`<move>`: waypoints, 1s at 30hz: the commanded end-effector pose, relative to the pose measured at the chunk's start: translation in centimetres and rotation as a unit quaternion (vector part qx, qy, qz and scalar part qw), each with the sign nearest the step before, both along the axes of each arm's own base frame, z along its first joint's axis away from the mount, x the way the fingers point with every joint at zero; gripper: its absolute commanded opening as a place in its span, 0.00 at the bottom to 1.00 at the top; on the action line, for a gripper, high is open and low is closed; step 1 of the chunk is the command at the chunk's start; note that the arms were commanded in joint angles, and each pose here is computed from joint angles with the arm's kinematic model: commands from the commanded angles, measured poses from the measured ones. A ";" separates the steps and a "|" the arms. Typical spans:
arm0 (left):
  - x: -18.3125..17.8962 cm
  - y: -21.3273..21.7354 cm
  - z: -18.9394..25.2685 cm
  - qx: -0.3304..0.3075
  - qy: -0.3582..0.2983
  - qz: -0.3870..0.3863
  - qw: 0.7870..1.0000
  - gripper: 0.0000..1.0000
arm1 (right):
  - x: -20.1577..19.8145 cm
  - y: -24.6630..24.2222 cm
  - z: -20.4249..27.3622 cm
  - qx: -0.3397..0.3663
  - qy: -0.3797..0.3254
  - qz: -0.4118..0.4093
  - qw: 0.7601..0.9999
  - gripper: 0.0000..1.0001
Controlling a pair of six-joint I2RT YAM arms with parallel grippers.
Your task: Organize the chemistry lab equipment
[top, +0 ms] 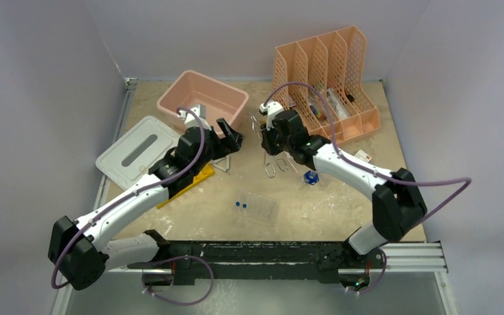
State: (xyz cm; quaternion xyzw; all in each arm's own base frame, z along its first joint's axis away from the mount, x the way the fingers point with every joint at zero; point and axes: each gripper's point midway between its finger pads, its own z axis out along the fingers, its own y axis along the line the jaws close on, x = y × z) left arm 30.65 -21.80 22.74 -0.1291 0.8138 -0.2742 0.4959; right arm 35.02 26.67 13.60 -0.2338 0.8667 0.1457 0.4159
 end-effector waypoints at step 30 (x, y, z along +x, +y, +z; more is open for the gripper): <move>6.8 -6.4 8.3 -0.190 -0.072 -0.109 0.973 0.00 | 0.0 5.1 17.4 0.191 -0.112 0.096 0.970 0.43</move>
